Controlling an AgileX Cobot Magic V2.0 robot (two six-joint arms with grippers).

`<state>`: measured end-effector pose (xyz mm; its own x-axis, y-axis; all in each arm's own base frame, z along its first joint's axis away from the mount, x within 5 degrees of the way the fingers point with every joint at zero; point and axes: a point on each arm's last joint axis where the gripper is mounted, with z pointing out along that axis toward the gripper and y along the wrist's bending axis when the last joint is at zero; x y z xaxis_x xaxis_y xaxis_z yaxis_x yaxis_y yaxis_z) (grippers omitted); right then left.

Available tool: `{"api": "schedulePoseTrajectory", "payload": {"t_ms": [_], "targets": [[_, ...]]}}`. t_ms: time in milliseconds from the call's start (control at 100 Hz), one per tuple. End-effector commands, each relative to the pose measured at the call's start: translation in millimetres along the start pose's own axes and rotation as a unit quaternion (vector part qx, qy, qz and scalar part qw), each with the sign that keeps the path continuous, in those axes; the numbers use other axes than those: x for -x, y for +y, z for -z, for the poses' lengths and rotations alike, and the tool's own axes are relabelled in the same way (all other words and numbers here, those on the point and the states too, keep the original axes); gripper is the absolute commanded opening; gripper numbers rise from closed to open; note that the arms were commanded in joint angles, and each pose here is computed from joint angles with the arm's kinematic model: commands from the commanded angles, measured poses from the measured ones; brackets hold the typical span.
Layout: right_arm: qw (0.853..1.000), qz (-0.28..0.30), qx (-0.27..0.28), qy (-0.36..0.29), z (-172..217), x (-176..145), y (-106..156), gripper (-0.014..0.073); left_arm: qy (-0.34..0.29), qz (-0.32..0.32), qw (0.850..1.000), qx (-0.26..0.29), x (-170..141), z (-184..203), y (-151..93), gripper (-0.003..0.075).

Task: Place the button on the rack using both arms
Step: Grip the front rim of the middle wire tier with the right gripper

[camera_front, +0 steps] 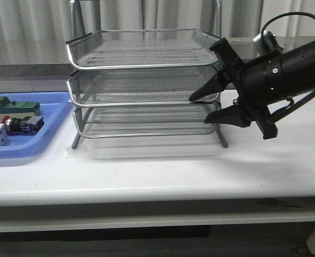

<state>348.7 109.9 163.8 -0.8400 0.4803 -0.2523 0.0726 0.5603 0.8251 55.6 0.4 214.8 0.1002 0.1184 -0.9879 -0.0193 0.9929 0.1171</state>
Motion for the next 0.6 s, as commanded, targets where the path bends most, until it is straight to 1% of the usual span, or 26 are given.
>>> {"api": "schedulePoseTrajectory", "payload": {"t_ms": [0,170,410,590], "targets": [[0.996,-0.022,0.073,-0.04,8.6,15.6,30.1,0.0392,-0.029,0.008,1.0,-0.003,-9.1,1.7,-2.0,-0.0021],[0.996,-0.018,0.077,-0.044,7.0,20.3,32.9,0.0392,-0.029,0.008,1.0,-0.003,-9.1,1.7,-2.0,-0.0021],[0.997,-0.02,0.058,-0.055,6.8,22.2,29.5,0.0391,-0.029,0.008,1.0,-0.003,-9.1,1.7,-2.0,-0.0021],[0.997,-0.019,0.055,-0.057,6.7,22.6,28.8,0.0391,-0.029,0.008,1.0,-0.003,-9.1,1.7,-2.0,-0.0021]]}}
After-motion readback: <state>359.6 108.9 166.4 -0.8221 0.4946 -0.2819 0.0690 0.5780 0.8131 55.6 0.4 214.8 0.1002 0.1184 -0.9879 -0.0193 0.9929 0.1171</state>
